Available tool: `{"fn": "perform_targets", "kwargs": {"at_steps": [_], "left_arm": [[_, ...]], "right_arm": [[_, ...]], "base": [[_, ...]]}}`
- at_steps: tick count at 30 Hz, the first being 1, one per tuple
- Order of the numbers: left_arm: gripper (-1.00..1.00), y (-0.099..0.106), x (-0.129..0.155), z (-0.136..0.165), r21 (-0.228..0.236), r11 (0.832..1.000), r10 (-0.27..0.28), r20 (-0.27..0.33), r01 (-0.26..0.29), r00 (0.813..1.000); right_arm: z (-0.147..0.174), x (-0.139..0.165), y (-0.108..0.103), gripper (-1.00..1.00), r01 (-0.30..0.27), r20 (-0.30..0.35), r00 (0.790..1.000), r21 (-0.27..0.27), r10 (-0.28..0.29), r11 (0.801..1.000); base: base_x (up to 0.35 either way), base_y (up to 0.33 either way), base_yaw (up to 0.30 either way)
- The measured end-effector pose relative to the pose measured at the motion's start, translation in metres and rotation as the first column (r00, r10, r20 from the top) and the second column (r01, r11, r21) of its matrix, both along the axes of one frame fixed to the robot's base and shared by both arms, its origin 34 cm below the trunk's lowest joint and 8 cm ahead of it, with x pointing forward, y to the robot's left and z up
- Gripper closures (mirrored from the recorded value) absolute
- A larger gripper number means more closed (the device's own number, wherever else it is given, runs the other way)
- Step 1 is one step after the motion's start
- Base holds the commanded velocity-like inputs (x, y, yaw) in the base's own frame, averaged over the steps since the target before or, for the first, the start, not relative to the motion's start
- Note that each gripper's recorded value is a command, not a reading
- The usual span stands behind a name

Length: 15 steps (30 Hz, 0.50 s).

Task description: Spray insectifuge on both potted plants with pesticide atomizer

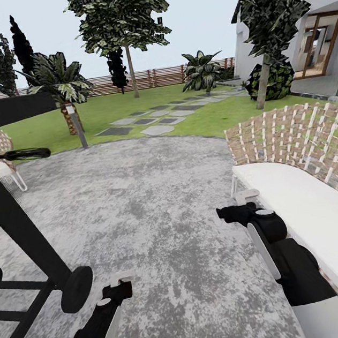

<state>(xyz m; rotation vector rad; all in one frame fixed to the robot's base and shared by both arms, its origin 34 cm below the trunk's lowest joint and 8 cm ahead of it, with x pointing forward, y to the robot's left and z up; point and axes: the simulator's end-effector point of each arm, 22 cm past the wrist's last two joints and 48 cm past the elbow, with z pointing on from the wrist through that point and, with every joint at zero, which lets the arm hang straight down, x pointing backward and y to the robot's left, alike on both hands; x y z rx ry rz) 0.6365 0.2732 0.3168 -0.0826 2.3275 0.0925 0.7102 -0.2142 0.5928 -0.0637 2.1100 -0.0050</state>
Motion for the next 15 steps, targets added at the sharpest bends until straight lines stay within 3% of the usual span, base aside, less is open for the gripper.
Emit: {"fn": "perform_targets", "kwargs": {"at_steps": [15], "left_arm": [[1.0, 0.0002, 0.0001, 0.0004, 0.0, 1.0, 0.0, 0.001, 0.0, 1.0]], "right_arm": [[0.0003, -0.0001, -0.0002, -1.0, 0.001, 0.0, 1.0, -0.001, -0.001, 1.0]], "base": [[0.338, -0.012, 0.0]]}}
